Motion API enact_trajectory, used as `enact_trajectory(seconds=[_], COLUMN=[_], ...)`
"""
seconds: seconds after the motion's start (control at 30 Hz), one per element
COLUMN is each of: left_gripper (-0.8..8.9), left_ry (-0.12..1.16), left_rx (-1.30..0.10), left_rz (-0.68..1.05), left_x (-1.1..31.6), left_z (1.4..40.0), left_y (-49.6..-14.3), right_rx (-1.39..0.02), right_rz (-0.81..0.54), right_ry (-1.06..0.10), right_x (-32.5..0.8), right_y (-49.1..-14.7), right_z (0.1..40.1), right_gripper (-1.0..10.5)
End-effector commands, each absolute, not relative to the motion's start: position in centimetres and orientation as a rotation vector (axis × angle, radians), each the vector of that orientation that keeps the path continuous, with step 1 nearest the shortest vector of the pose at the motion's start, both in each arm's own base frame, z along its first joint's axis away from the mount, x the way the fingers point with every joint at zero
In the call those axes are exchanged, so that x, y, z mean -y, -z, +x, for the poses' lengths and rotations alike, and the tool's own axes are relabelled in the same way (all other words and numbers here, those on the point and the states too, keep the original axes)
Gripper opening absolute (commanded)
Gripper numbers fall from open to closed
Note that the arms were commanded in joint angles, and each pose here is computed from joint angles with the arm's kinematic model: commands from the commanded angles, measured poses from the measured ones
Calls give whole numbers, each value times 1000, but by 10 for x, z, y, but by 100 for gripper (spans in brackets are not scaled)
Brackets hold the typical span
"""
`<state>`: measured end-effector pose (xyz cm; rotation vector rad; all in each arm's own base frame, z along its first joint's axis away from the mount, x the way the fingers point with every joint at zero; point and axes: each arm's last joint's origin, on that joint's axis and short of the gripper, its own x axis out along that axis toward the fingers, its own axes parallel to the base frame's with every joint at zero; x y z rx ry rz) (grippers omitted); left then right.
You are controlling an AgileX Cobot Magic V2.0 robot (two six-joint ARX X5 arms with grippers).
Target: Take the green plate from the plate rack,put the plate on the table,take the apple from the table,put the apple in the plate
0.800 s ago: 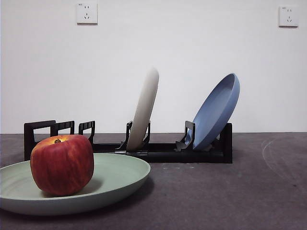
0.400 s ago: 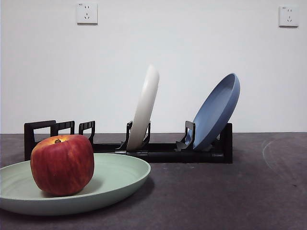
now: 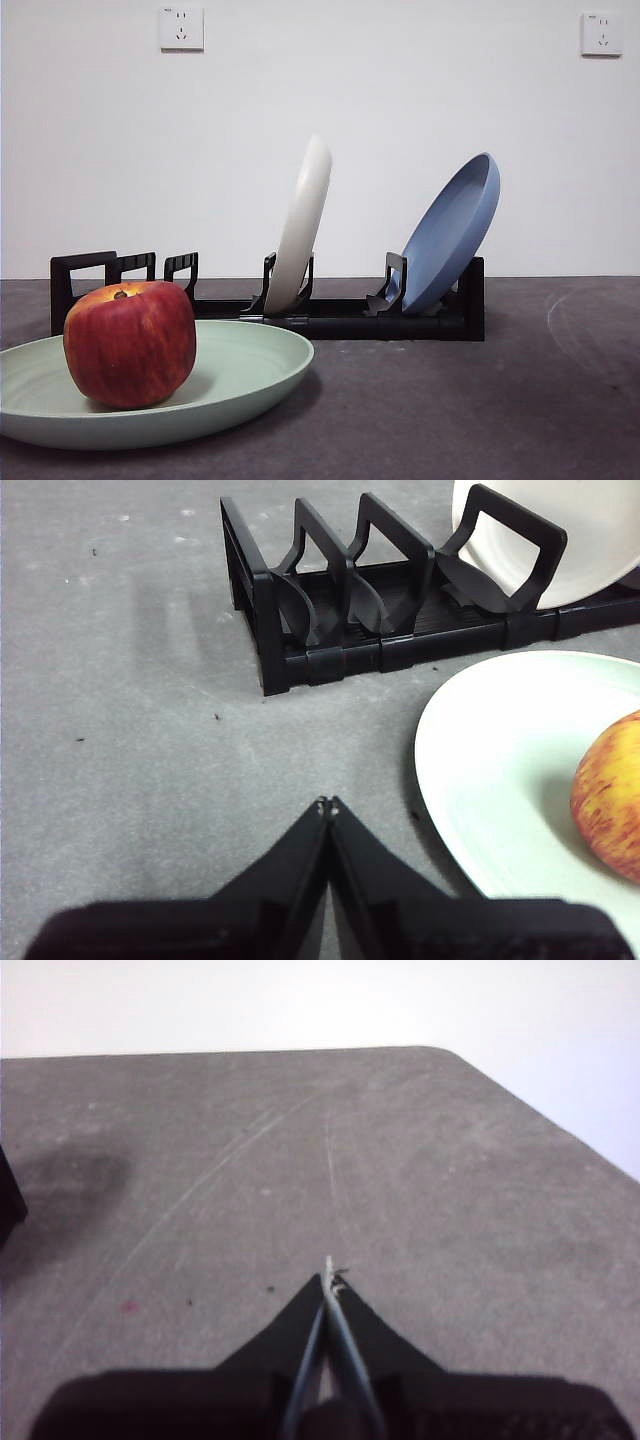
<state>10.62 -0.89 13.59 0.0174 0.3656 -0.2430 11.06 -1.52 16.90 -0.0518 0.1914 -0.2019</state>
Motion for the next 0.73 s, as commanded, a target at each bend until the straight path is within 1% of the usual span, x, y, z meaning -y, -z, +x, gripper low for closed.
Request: enact_trajectory(seconds=[0.03, 0.1, 0.27, 0.33, 0.47, 0.73], left_gripper=[-4, -4, -4, -4, -4, -4], left_ry=[240, 241, 240, 240, 240, 241], left_rx=[-360, -359, -359, -360, -362, -366], left_rz=[15, 14, 14, 14, 14, 14], left_x=[9, 9, 9, 9, 9, 9], left_z=[106, 106, 106, 107, 107, 107], left_y=[-135, -135, -135, -135, -135, -134], right_rx=[-174, -179, -279, -243, -192, -186], right_rz=[-50, -42, -34, -34, -20, -22], right_ry=[198, 185, 149, 122, 129, 131], right_x=[15, 14, 12, 11, 11, 11], right_y=[-159, -153, -142, -145, -149, -150], right_z=[108, 106, 98, 97, 95, 95], right_gripper=[1, 1, 0, 1, 1, 1])
